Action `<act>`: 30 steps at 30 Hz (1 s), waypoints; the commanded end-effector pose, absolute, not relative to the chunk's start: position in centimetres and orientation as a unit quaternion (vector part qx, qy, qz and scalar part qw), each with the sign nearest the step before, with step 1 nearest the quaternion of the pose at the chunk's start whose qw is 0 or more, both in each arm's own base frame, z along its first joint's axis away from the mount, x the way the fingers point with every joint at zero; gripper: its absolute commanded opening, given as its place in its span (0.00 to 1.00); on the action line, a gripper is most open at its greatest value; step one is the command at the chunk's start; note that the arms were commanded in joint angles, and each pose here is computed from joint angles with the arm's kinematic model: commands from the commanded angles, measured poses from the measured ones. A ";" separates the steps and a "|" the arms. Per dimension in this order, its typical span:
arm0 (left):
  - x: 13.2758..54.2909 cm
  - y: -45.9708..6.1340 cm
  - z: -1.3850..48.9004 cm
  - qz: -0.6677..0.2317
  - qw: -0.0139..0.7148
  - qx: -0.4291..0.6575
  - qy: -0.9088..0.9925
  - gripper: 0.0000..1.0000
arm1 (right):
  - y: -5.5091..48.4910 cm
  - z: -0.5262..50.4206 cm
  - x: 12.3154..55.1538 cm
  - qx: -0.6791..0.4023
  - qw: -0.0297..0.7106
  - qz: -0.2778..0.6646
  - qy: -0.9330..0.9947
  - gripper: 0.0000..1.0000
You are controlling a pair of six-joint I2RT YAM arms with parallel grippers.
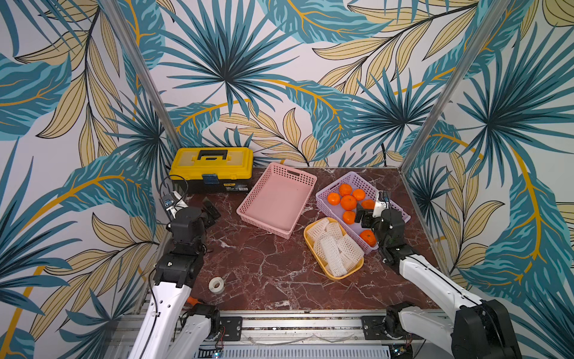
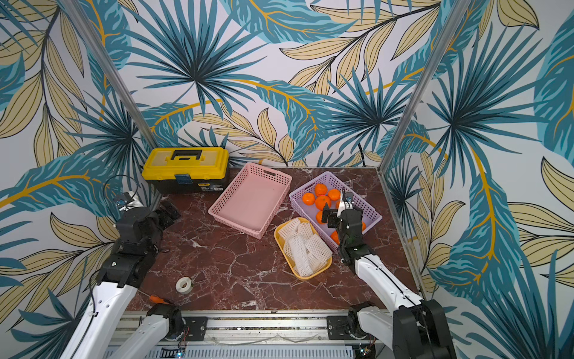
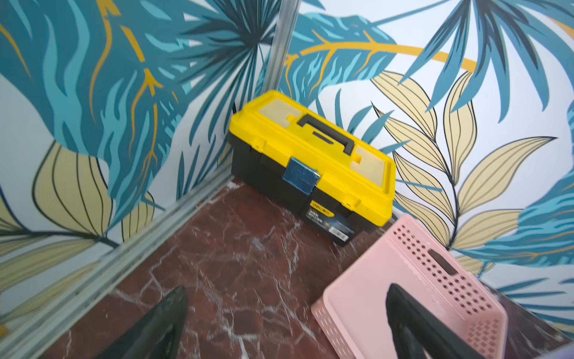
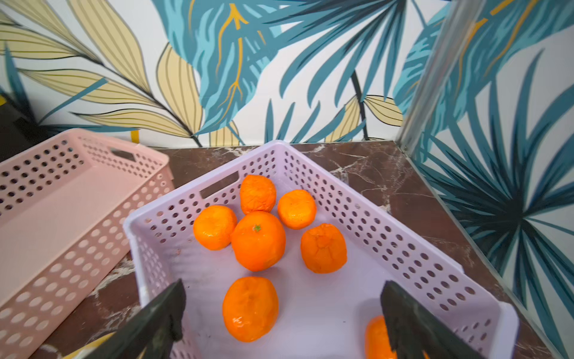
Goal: Remove foam nets from oranges
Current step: Reset both arms
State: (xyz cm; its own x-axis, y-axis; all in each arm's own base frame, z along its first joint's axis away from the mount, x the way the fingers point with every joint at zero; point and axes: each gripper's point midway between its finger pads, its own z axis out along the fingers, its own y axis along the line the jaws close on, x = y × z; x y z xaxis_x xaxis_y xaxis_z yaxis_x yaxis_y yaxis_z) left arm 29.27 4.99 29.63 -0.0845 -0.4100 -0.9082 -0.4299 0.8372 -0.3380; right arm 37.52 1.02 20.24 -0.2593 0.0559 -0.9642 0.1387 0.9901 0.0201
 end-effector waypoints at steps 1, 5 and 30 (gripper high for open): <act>30.6 6.1 32.8 0.061 0.735 -0.231 0.635 1.00 | -1.2 19.4 37.7 0.102 0.595 -0.023 0.796 1.00; 33.7 7.5 27.3 0.104 0.697 -0.208 0.678 1.00 | -3.0 18.4 36.8 0.126 0.613 -0.055 0.778 1.00; 38.4 5.0 13.6 -0.006 0.617 -0.107 0.779 0.99 | -4.4 13.2 36.5 0.113 0.576 -0.077 0.806 0.99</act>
State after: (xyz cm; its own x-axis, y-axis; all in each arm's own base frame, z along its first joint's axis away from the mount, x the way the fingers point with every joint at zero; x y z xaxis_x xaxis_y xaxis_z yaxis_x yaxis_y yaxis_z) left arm 38.22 5.75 12.57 -0.2952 -0.1818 -0.9380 -0.2250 0.9673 -0.1167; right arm 36.90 -5.19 14.26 -0.2479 0.0799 -0.9655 0.3177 0.9482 -0.0031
